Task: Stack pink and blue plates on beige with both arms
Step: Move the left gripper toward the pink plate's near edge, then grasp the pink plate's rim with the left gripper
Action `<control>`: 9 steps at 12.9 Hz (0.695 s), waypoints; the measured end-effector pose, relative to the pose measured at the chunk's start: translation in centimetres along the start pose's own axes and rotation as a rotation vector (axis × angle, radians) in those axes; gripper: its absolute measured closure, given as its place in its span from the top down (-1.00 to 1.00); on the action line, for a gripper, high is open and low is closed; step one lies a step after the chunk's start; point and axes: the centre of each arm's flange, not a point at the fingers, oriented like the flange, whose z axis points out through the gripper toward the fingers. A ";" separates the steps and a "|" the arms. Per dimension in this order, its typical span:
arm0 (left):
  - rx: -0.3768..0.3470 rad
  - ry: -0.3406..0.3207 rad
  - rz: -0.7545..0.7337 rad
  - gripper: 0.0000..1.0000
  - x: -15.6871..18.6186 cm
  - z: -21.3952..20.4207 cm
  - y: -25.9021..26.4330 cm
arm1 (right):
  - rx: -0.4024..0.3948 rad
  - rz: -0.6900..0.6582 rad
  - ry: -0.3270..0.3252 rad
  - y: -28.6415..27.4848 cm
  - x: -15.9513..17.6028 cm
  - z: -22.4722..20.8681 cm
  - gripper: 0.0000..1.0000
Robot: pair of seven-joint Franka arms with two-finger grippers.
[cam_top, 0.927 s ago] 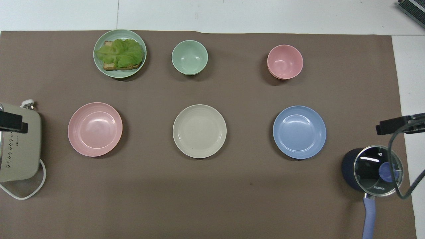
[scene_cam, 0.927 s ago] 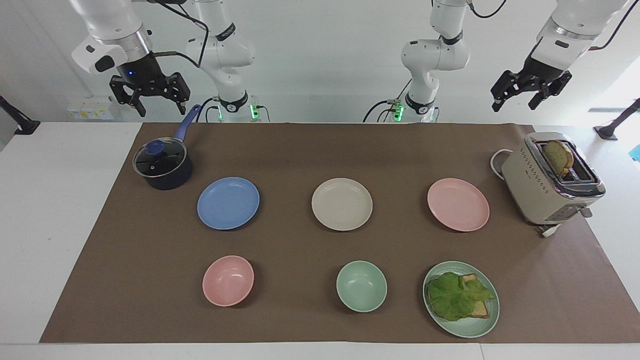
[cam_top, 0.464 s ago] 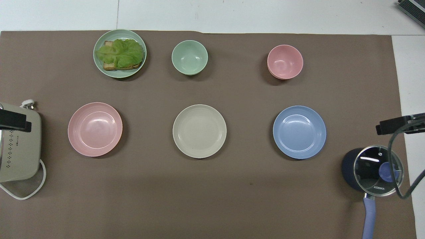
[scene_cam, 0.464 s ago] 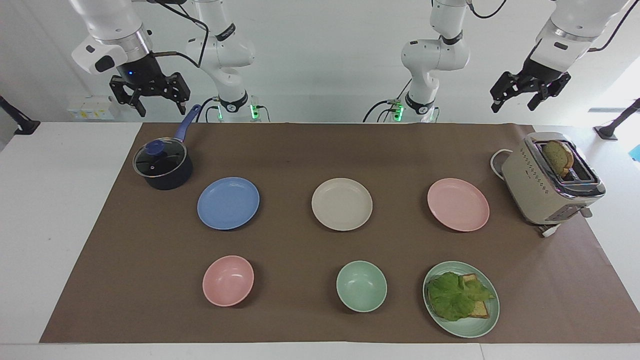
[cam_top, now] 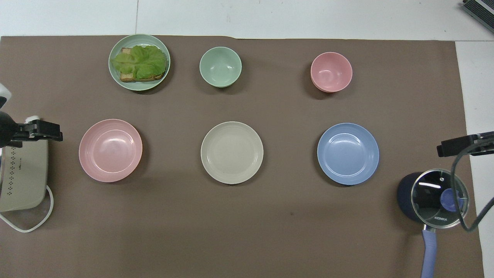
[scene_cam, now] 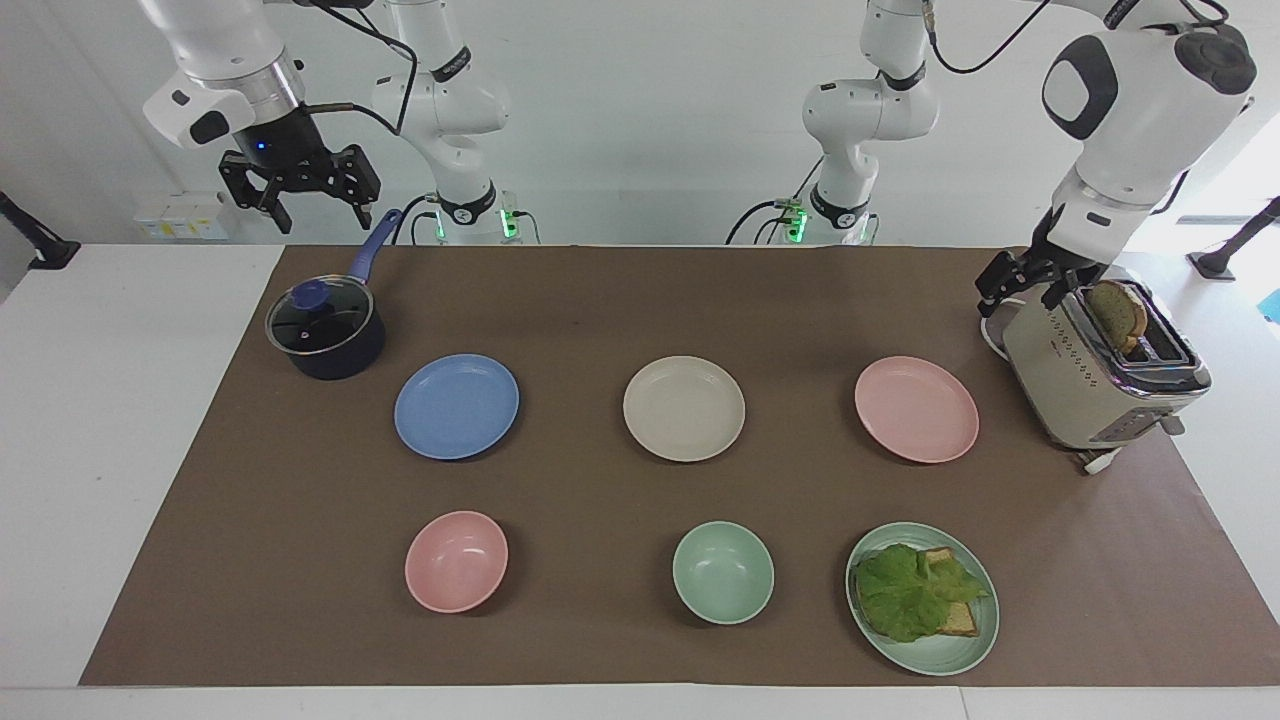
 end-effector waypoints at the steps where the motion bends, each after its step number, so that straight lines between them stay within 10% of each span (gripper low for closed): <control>1: 0.001 -0.012 -0.012 1.00 0.1 1.7 -0.6 | 0.000 0.000 0.000 0.0 0.0 0.0 1.00; 9: 0.020 -0.108 -0.052 1.00 0.3 19.0 -2.0 | 0.000 0.000 0.000 0.0 0.0 0.0 1.00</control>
